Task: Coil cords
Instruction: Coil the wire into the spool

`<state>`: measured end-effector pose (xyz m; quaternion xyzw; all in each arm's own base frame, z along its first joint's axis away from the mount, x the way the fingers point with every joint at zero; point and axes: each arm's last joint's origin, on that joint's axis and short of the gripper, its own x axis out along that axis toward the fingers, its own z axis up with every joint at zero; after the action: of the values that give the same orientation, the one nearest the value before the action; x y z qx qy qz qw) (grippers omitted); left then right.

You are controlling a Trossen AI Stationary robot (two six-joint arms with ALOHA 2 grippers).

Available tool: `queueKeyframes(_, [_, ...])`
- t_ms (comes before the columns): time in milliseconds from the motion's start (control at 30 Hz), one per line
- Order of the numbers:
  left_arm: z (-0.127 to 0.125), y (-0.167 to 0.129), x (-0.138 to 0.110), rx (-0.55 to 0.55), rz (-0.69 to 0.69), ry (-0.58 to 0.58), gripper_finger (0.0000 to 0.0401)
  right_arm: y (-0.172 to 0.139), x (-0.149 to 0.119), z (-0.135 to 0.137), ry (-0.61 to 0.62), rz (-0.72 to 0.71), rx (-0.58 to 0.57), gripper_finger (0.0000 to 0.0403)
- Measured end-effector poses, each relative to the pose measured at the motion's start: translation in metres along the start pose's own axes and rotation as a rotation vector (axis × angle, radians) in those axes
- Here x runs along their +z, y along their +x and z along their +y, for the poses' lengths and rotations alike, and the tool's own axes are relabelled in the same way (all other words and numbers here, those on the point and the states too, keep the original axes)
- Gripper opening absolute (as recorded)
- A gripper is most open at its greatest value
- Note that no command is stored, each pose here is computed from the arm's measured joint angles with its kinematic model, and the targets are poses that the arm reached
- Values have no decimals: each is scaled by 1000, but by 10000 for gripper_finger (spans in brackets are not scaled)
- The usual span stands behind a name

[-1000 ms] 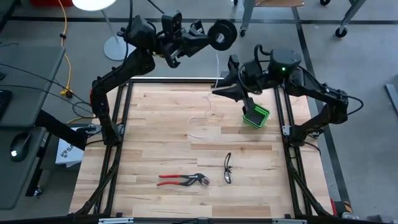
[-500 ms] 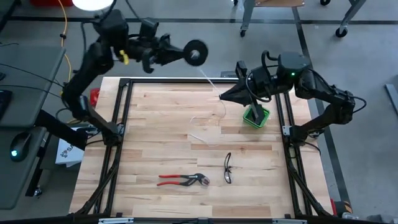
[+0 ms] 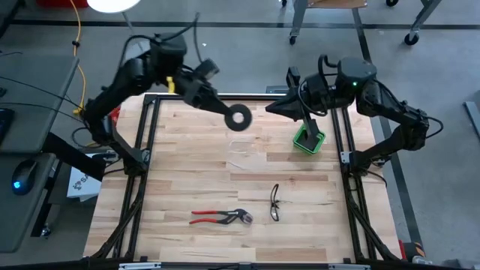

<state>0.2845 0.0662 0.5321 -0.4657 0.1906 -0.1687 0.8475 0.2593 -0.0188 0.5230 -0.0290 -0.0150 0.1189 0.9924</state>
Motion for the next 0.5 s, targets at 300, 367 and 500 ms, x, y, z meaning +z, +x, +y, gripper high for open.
queueKeyframes(300, [-6, -3, 17, -107, -83, 47, 0, -8, 2, 3, 28, 13, -2, 0])
queueKeyframes(367, [-11, -10, 16, -106, -107, 58, 0, -9, 0, 3, 43, 35, -2, 7])
queueKeyframes(500, [-15, -14, 17, -114, -136, 81, 0, 6, -15, 1, 68, 107, 6, 56])
